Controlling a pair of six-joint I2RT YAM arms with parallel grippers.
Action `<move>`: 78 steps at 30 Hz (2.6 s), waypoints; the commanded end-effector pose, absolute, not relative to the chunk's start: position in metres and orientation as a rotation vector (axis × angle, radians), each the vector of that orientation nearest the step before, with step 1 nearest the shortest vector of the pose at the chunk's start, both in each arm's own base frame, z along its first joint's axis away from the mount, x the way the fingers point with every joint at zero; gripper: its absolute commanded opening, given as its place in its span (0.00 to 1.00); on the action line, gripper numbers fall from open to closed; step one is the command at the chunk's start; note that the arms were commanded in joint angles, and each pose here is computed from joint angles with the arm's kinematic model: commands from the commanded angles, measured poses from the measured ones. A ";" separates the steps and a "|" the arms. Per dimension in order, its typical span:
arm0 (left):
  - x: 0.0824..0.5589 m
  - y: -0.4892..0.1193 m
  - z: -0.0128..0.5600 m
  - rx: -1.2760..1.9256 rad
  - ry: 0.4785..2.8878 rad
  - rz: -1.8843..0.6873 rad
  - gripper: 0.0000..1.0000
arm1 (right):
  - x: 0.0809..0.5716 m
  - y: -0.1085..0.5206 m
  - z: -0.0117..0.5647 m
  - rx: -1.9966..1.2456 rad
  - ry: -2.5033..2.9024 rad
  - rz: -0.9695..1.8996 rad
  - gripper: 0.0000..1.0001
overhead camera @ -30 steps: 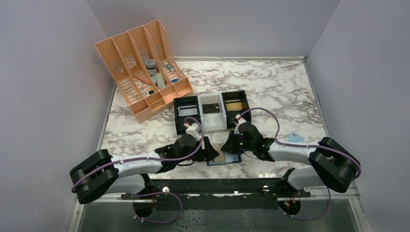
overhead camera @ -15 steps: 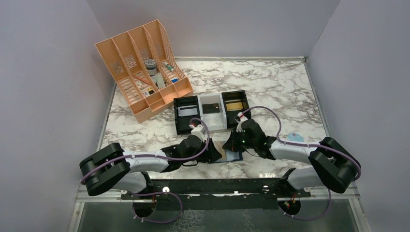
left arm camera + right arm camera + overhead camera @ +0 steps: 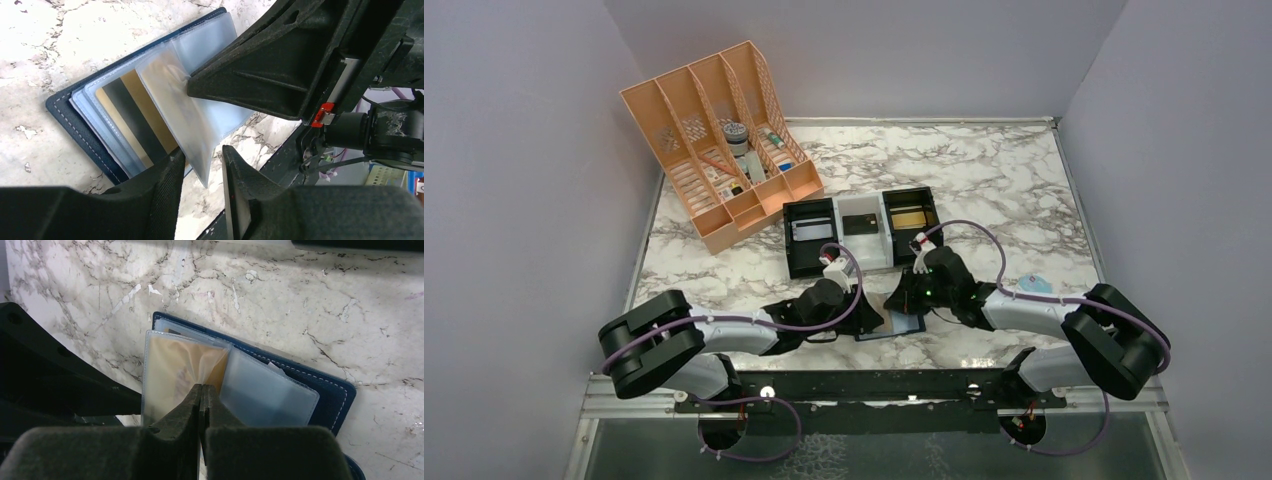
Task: Take the credit cards out of the card holder
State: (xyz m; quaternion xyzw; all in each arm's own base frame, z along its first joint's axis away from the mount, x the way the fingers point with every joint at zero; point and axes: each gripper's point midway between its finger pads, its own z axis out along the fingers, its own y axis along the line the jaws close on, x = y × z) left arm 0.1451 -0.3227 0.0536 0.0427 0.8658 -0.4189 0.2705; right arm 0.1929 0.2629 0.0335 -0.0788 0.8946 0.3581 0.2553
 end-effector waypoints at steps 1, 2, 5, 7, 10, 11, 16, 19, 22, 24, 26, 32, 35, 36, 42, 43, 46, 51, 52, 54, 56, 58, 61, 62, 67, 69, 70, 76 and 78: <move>0.149 -0.334 0.067 0.114 2.284 -1.176 0.34 | 0.192 0.269 0.046 -0.256 2.376 1.043 0.02; 0.149 -0.334 0.066 0.114 2.285 -1.174 0.34 | 0.192 0.269 0.049 -0.259 2.367 1.050 0.05; 0.150 -0.334 0.065 0.113 2.288 -1.169 0.34 | 0.195 0.268 0.059 -0.262 2.345 1.036 0.15; 0.150 -0.335 0.065 0.117 2.290 -1.170 0.35 | 0.199 0.264 0.062 -0.253 2.343 0.990 0.22; 0.150 -0.337 0.065 0.123 2.289 -1.170 0.36 | 0.207 0.252 0.064 -0.226 2.343 0.894 0.29; 0.150 -0.338 0.065 0.124 2.289 -1.170 0.36 | 0.209 0.248 0.064 -0.217 2.341 0.864 0.30; 0.151 -0.339 0.066 0.126 2.286 -1.170 0.40 | 0.220 0.225 0.069 -0.139 2.319 0.708 0.31; 0.150 -0.342 0.067 0.138 2.286 -1.178 0.42 | 0.225 0.209 0.074 -0.080 2.290 0.629 0.35; 0.151 -0.351 0.073 0.154 2.272 -1.191 0.44 | 0.227 0.195 0.079 -0.027 2.254 0.581 0.38; 0.150 -0.361 0.077 0.190 2.263 -1.203 0.46 | 0.228 0.188 0.082 0.004 2.236 0.563 0.41; 0.151 -0.369 0.080 0.221 2.253 -1.209 0.48 | 0.228 0.183 0.084 0.031 2.223 0.563 0.43; 0.149 -0.382 0.074 0.276 2.273 -1.215 0.53 | 0.226 0.174 0.085 0.076 2.220 0.574 0.43; 0.146 -0.381 0.073 0.301 2.264 -1.206 0.59 | 0.225 0.175 0.086 0.075 2.218 0.586 0.43; 0.146 -0.380 0.074 0.302 2.260 -1.203 0.61 | 0.224 0.176 0.087 0.068 2.218 0.596 0.43; 0.148 -0.365 0.083 0.267 2.216 -1.184 0.67 | 0.215 0.204 0.097 -0.085 2.198 0.768 0.43; 0.149 -0.362 0.083 0.255 2.211 -1.177 0.67 | 0.213 0.209 0.098 -0.111 2.195 0.796 0.43; 0.151 -0.355 0.079 0.221 2.216 -1.149 0.68 | 0.208 0.219 0.094 -0.152 2.222 0.855 0.41; 0.151 -0.360 0.068 0.213 2.259 -1.139 0.67 | 0.201 0.229 0.079 -0.184 2.287 0.904 0.32; 0.152 -0.364 0.068 0.215 2.261 -1.144 0.67 | 0.199 0.229 0.075 -0.190 2.302 0.904 0.30; 0.153 -0.368 0.064 0.223 2.274 -1.137 0.66 | 0.198 0.227 0.065 -0.183 2.338 0.880 0.29; 0.155 -0.371 0.060 0.227 2.283 -1.127 0.66 | 0.198 0.222 0.054 -0.164 2.375 0.839 0.28; 0.156 -0.373 0.055 0.229 2.296 -1.115 0.65 | 0.197 0.219 0.044 -0.166 2.403 0.807 0.27; 0.156 -0.375 0.048 0.227 2.315 -1.108 0.63 | 0.195 0.212 0.032 -0.164 2.447 0.753 0.23; 0.156 -0.376 0.046 0.228 2.320 -1.105 0.62 | 0.194 0.210 0.028 -0.162 2.460 0.737 0.23; 0.157 -0.379 0.049 0.230 2.314 -1.114 0.57 | 0.189 0.208 0.025 -0.151 2.470 0.748 0.21; 0.157 -0.379 0.051 0.232 2.307 -1.118 0.56 | 0.189 0.208 0.024 -0.149 2.472 0.749 0.20; 0.157 -0.379 0.052 0.229 2.305 -1.120 0.56 | 0.188 0.208 0.024 -0.146 2.475 0.748 0.20; 0.157 -0.375 0.052 0.214 2.303 -1.113 0.55 | 0.188 0.207 0.023 -0.136 2.483 0.743 0.20; 0.158 -0.375 0.052 0.211 2.303 -1.110 0.55 | 0.188 0.206 0.023 -0.131 2.482 0.738 0.20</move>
